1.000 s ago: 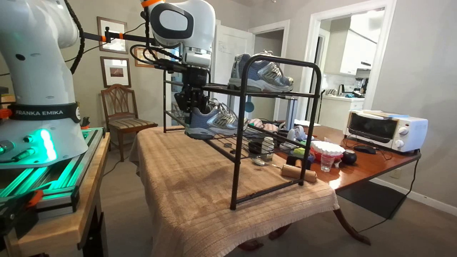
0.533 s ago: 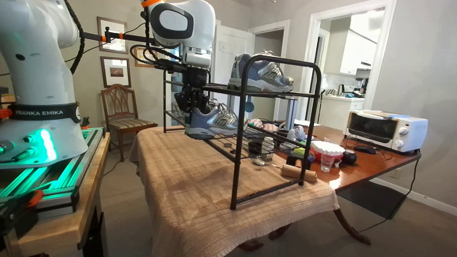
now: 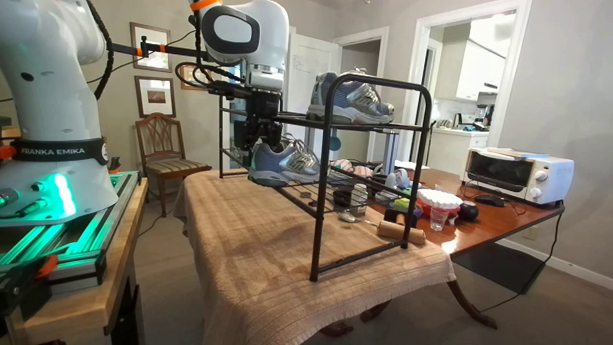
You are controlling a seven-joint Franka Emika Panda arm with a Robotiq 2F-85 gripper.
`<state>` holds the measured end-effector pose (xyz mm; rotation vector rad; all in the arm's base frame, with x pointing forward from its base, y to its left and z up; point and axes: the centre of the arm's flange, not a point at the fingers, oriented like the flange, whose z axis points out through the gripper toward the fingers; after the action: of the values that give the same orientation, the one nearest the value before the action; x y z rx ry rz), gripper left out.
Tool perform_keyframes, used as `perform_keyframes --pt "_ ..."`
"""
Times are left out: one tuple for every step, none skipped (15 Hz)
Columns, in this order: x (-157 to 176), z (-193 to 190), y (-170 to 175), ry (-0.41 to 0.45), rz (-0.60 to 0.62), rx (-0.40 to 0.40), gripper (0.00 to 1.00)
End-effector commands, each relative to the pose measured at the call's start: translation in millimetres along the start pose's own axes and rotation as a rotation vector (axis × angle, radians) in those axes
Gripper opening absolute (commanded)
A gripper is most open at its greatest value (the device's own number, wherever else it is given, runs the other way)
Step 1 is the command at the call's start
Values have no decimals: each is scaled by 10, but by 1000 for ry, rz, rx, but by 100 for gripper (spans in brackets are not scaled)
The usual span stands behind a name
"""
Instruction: Put the shoe on the left on the middle rack
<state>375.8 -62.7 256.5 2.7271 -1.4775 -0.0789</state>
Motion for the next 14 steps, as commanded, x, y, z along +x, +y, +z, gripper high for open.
perform_keyframes --pt "-243 116 280 63 -4 29 45" --pt "-242 112 278 82 -17 32 40" --pt "-241 106 276 98 -31 35 30" --pt "-239 103 270 114 -46 40 22" --pt "-239 102 260 128 -59 45 37" --pt "-237 100 252 139 -70 49 49" --pt "-238 102 246 141 -77 54 55" --pt "-243 101 243 142 -82 56 63" --pt "-250 92 238 141 -84 62 70" --pt "-257 86 236 146 -89 66 74" --pt "-269 76 235 152 -94 68 76" --pt "-282 65 234 162 -103 73 79" --pt "-286 63 231 171 -112 76 75" --pt "-292 61 227 181 -124 77 69"
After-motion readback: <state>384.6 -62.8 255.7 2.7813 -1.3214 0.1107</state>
